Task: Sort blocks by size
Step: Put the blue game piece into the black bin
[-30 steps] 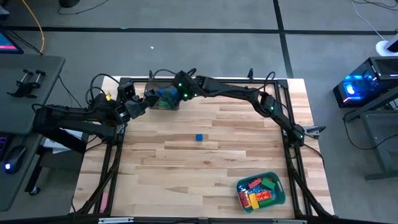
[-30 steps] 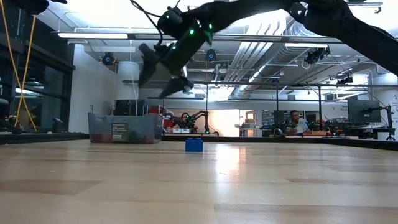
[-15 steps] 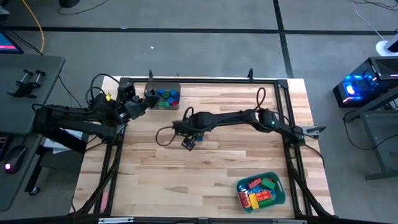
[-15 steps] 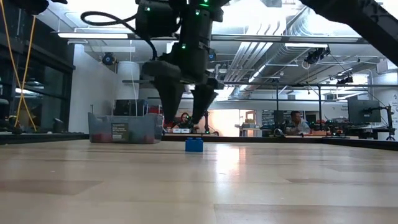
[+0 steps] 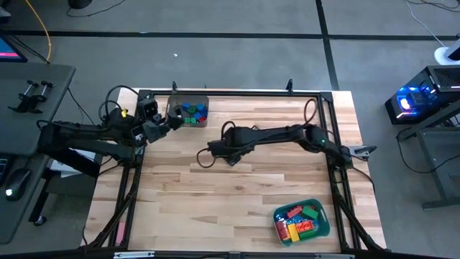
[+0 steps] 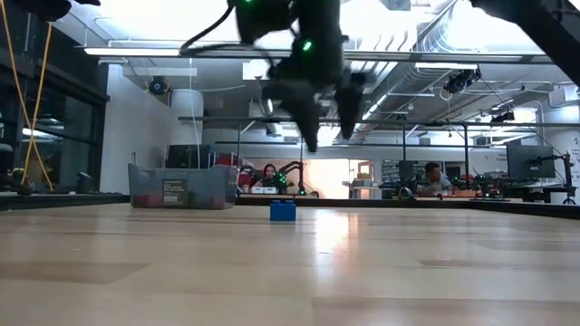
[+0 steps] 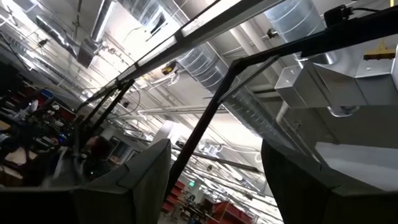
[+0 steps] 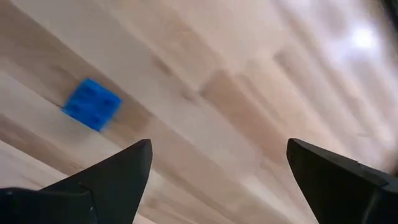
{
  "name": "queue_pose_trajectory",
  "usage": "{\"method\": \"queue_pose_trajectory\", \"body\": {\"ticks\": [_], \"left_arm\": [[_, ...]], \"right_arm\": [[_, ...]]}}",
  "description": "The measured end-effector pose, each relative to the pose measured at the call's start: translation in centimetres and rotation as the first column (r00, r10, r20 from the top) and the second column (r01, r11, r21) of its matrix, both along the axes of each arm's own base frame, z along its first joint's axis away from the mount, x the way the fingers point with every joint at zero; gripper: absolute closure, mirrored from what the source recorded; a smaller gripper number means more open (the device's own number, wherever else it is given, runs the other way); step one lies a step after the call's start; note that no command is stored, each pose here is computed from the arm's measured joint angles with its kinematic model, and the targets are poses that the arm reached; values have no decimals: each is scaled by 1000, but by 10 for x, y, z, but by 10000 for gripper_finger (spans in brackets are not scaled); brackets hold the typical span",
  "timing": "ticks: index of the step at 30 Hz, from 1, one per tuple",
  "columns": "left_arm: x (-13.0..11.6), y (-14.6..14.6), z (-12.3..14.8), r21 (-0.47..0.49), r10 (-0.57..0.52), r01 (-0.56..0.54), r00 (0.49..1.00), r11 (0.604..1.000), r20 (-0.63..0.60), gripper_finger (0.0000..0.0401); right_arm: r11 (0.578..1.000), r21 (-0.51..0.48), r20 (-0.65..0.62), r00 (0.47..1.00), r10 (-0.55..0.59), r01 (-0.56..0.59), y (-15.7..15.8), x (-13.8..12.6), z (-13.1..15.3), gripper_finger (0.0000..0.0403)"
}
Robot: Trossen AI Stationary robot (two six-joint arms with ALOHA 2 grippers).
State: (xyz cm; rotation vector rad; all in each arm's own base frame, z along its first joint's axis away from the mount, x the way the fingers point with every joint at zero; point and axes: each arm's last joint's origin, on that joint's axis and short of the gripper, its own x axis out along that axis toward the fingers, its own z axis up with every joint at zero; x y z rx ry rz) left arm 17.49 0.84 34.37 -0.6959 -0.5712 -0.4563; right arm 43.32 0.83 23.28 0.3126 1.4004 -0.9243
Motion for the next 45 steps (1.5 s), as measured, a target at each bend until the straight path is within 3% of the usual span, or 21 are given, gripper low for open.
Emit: {"method": "queue_pose_trajectory", "body": {"ticks": [4, 7, 12, 14, 16, 18, 20, 22, 25, 29, 33, 35, 45], "left_arm": [[-4, 4, 2, 24, 1, -1, 1000, 1000, 12, 164], [-11, 7, 6, 19, -23, 22, 999, 1000, 25, 164], [-24, 11, 12, 41, -27, 25, 998, 999, 61, 164], [-29, 12, 14, 59, -28, 23, 997, 998, 73, 164], [-31, 13, 15, 76, -32, 26, 997, 997, 74, 164], [-31, 14, 15, 80, -29, 24, 997, 997, 70, 164], [-31, 15, 15, 78, -27, 22, 997, 997, 67, 164], [-30, 15, 14, 71, -20, 16, 998, 997, 62, 164], [-27, 17, 13, 61, -7, 4, 999, 998, 49, 164], [-24, 19, 10, 34, 19, -20, 1000, 999, 19, 164], [-21, 21, 7, 7, 37, -37, 999, 999, -21, 164], [-21, 21, 6, 4, 38, -37, 999, 999, -33, 164], [-21, 21, 6, 5, 36, -36, 999, 999, -33, 164]], "right_arm": [[1000, -8, 40, 999, -21, 21, -5, -25, 27, 34], [996, 51, 165, 984, -74, 67, -13, -53, 48, 34], [957, 150, 331, 899, -287, 250, -30, -132, 69, 34], [896, 283, 390, 813, -432, 341, -35, -161, 61, 34], [827, 409, 487, 675, -554, 384, -34, -173, 44, 34], [798, 516, 596, 538, -597, 313, -24, -164, 26, 34], [780, 573, 628, 476, -616, 253, -13, -148, 5, 34], [777, 583, 622, 485, -615, 238, -3, -128, -17, 34], [800, 547, 583, 573, -576, 247, 6, -91, -38, 34], [855, 460, 581, 646, -495, 241, 7, -41, -34, 34], [898, 364, 460, 791, -403, 246, 3, -10, -41, 34], [906, 335, 394, 835, -384, 258, 2, -1, -46, 34], [899, 313, 338, 848, -408, 308, -1, 22, -74, 34]]}}
